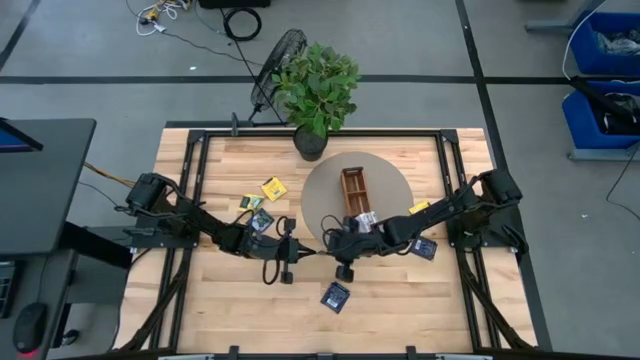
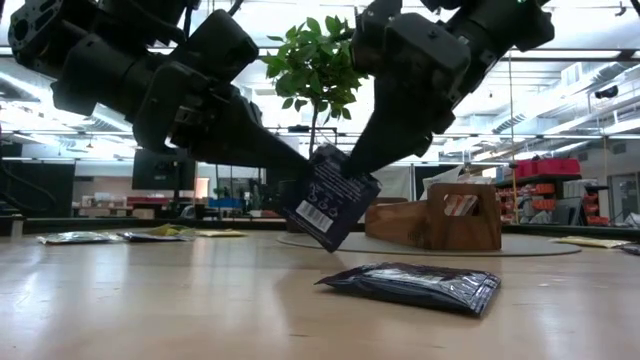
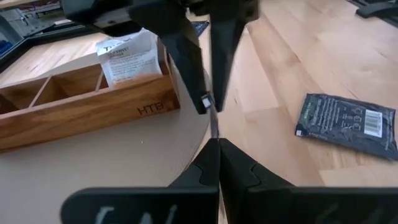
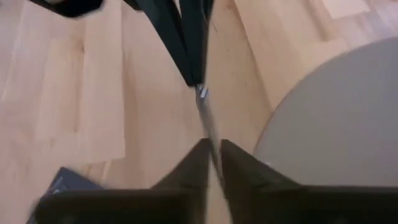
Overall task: Pick & Place Tea
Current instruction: Put the purple tea bag into the middle section of the wooden organizer
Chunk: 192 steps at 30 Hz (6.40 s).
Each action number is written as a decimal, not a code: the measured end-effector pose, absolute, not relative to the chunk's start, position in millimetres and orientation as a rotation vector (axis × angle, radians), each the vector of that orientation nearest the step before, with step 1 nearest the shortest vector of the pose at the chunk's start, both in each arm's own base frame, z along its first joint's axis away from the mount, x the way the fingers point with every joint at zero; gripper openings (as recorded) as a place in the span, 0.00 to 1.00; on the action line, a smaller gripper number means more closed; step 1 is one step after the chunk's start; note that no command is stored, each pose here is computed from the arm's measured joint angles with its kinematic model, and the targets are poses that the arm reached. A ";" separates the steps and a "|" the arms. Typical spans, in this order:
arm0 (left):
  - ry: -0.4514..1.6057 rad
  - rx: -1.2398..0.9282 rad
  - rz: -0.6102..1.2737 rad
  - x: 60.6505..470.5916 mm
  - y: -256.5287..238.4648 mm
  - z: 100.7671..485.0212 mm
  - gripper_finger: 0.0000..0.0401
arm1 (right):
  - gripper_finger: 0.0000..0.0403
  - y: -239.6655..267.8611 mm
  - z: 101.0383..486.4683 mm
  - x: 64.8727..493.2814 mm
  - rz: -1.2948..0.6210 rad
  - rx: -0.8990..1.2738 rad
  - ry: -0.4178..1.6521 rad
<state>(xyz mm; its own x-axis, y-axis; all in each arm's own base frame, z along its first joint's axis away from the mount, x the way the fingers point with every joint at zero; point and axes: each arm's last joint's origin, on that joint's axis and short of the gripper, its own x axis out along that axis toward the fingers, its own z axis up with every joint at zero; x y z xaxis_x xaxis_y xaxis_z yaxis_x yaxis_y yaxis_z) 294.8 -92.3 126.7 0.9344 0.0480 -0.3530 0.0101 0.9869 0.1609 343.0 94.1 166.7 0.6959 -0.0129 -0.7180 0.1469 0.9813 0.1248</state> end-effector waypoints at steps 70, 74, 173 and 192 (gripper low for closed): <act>0.367 0.216 0.099 290.6 -91.3 135.8 0.15 | 0.00 -81.1 212.3 262.4 -0.738 1.044 1.084; 0.367 0.211 0.100 290.6 -91.3 135.8 0.15 | 0.00 -81.9 210.8 261.5 -0.778 1.034 1.086; 0.589 0.126 -0.403 377.4 -124.2 109.1 0.44 | 0.13 87.1 193.7 163.0 -0.044 0.198 0.239; 0.594 0.177 -0.363 382.9 -122.2 92.7 0.28 | 0.13 86.4 191.3 162.4 -0.060 0.181 0.258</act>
